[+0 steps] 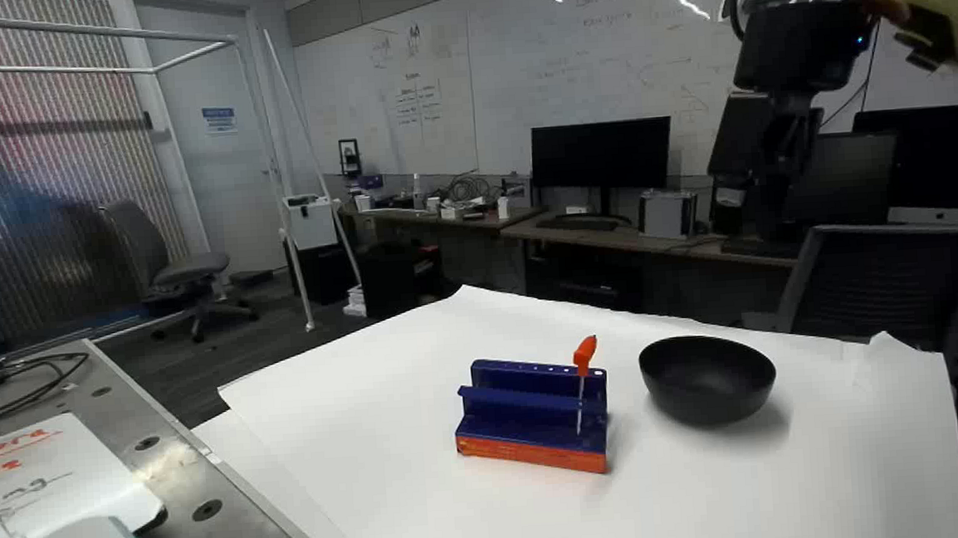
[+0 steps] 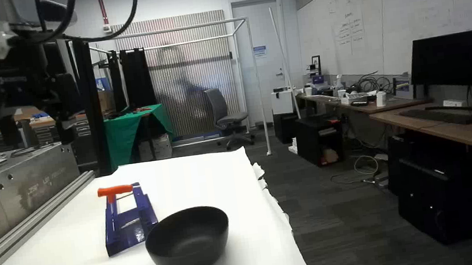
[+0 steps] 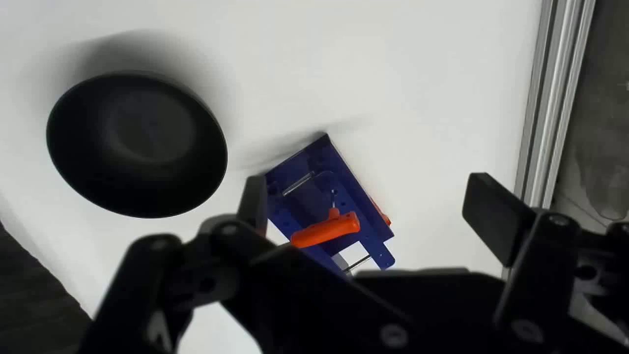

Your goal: Pick up the orange object and put it in the black bowl.

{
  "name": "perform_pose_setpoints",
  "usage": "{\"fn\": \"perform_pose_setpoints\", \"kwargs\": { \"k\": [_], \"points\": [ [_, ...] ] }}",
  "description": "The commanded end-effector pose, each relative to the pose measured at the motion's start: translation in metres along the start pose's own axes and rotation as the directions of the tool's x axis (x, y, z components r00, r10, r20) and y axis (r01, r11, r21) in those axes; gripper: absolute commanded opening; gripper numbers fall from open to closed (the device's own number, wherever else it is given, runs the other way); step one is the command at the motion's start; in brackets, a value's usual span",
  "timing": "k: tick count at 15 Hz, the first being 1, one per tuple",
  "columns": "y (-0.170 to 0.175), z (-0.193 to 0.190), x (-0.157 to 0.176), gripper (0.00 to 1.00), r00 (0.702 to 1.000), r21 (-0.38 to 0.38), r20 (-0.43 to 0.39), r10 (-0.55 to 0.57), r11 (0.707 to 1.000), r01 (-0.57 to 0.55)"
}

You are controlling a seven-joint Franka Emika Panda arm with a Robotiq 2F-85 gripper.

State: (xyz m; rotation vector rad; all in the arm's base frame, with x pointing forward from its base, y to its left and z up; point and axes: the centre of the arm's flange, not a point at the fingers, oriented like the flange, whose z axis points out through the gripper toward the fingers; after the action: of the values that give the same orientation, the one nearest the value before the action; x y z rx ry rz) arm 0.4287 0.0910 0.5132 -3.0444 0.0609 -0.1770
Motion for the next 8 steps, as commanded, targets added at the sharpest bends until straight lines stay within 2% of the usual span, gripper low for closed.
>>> {"fn": "perform_pose_setpoints", "kwargs": {
  "k": [1,3,4,6,8],
  "points": [
    [0.0,-0.002,0.001,1.0,1.0,0.001,-0.006,0.0,1.0,0.0],
    [-0.001,-0.008,0.002,1.0,1.0,0.004,-0.017,-0.002,1.0,0.002],
    [-0.009,0.001,0.017,1.0,0.99,-0.013,-0.035,0.138,0.99,-0.139],
    [-0.019,0.027,0.041,1.0,0.973,-0.062,-0.025,0.231,0.971,-0.232],
    [-0.03,0.054,0.067,1.0,0.944,-0.103,-0.032,0.329,0.938,-0.331]
  ]
}}
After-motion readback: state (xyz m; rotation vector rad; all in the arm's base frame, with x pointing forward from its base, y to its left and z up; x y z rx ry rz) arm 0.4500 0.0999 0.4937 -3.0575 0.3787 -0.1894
